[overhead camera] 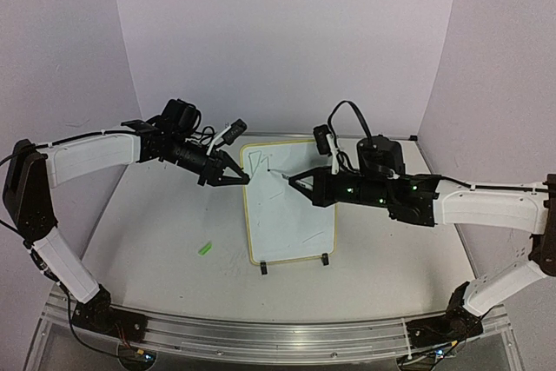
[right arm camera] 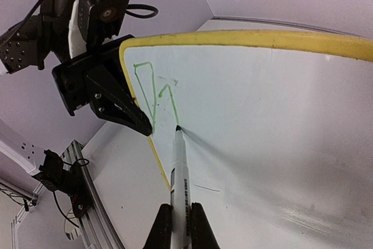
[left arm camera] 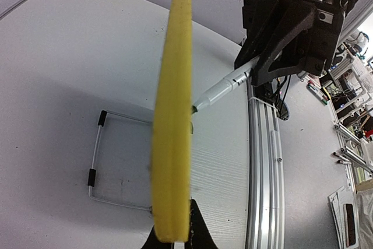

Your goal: Write a sentence on the whiteboard

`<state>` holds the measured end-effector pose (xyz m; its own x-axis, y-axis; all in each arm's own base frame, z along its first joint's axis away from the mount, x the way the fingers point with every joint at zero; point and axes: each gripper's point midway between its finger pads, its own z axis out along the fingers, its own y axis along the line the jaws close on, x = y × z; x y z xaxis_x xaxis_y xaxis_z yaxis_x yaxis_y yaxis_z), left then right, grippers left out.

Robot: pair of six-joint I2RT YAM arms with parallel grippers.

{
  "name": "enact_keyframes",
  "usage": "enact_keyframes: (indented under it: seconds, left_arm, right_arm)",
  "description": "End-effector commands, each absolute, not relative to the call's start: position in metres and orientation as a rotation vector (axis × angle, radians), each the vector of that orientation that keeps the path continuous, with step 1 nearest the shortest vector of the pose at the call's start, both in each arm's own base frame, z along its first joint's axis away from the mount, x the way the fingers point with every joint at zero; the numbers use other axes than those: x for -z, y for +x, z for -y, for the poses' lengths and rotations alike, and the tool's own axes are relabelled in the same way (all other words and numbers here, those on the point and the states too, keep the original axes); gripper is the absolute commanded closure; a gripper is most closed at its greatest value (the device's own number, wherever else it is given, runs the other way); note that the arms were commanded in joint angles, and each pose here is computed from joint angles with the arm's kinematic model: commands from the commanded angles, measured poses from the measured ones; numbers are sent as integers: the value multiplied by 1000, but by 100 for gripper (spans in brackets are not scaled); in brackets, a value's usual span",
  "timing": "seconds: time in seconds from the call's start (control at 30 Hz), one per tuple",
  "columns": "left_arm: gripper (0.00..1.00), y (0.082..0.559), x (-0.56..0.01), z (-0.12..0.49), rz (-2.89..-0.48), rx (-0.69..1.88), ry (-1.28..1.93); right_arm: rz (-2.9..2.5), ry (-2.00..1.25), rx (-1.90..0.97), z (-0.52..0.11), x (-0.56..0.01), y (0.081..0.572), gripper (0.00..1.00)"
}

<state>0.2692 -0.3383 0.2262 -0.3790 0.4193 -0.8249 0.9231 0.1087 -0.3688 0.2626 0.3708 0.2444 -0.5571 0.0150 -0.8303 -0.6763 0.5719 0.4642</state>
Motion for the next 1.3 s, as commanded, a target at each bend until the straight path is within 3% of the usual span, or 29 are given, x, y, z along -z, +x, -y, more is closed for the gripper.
enact_keyframes:
  seconds: [0.0,0.83,1.27]
  left_arm:
    - [100,259,-192,342,-1976,1179,1365]
    - [100,259,-191,343,-1977,1177,1368]
    - [100,260,-190,342,-1985,1160,1367]
  right_arm:
    - [-1843,-449,-1016,-364,-276,276,100]
    - [-1858,-377,-976,-351,-267,280,100]
    - [-1763,-529,-1083,-351,-306,248,100]
